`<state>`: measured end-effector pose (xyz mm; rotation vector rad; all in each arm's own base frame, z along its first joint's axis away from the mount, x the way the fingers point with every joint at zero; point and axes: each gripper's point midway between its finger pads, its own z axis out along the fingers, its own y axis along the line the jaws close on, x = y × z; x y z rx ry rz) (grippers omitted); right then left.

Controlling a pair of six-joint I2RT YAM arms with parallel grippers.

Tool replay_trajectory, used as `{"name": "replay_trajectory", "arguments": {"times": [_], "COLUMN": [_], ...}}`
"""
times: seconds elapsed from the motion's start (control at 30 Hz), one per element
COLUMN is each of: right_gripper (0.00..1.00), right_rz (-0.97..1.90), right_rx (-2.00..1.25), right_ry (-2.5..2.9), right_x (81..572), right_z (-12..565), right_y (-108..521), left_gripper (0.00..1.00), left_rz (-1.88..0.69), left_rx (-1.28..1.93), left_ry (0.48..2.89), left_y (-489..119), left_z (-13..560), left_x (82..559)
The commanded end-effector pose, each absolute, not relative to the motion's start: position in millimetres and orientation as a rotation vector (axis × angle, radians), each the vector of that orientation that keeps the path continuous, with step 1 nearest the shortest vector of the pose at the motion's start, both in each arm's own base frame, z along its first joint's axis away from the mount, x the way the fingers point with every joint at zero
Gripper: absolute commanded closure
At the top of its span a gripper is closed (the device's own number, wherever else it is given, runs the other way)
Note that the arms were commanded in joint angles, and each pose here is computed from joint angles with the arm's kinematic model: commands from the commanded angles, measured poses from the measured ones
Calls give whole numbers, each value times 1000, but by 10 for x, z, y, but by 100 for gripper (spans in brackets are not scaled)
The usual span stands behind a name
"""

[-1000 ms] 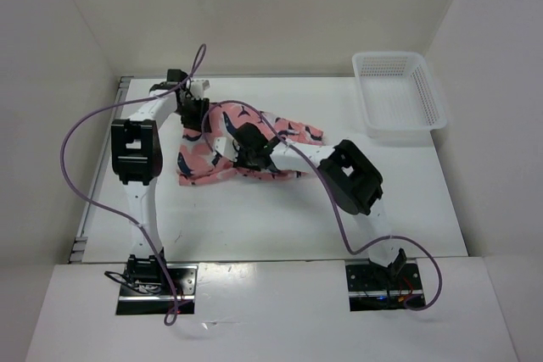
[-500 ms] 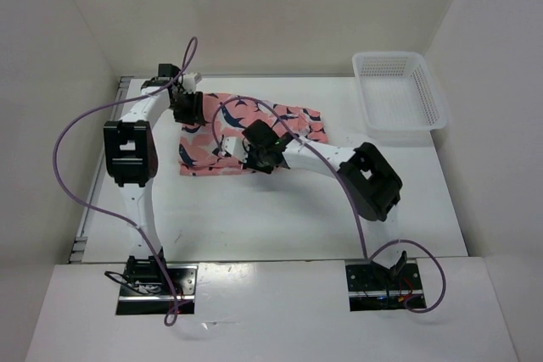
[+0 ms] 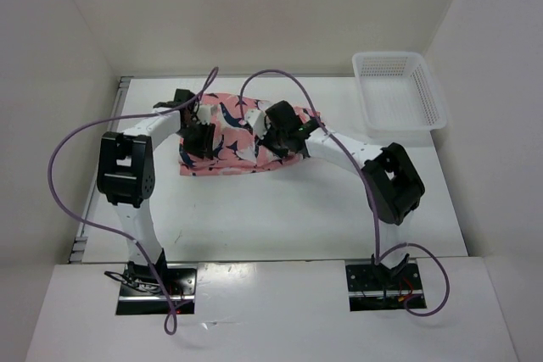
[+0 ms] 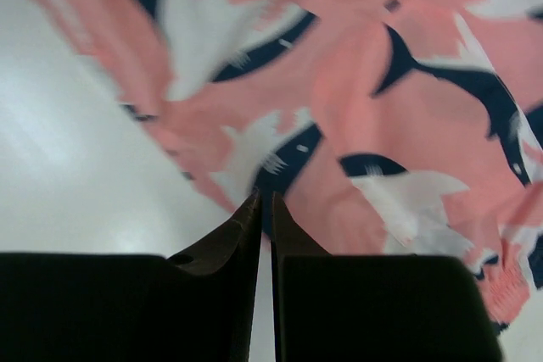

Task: Fold and stack the shorts
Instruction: Fold the shorts

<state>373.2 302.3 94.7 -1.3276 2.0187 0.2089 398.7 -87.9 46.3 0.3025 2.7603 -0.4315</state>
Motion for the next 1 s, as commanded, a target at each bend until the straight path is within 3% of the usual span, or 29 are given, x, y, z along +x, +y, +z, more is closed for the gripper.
{"name": "replay_trajectory", "arguments": {"times": [0.0, 0.13, 0.4, 0.57, 0.73, 0.8, 0.97], "right_gripper": [88, 88, 87, 81, 45, 39, 35], "right_rz": [140, 37, 19, 41, 188, 314, 382], "right_rx": [-1094, -993, -939, -888, -658, -502, -281], "right_ry": [2082, 2186, 2335, 2334, 2227, 2239, 2365], "right_x": [4166, 4275, 4048, 4059, 4322, 4378, 4337], "right_z": [910, 673, 207, 356, 1288, 1606, 1326], "right_y": [2817, 2361, 2064, 2005, 2151, 2060, 1685], "left_gripper": [54, 54, 51, 51, 50, 50, 49], "left_rz": [-302, -248, -171, -134, -205, -205, -189], "left_rx": [267, 258, 251, 248, 253, 253, 252], "left_ry": [2868, 2912, 2962, 2955, 2950, 2950, 2942], "left_y": [-653, -561, -447, -396, -476, -477, -461], "left_z": [205, 183, 126, 204, 219, 219, 239], "left_x": [3783, 3517, 3276, 3185, 3149, 3149, 3183]}}
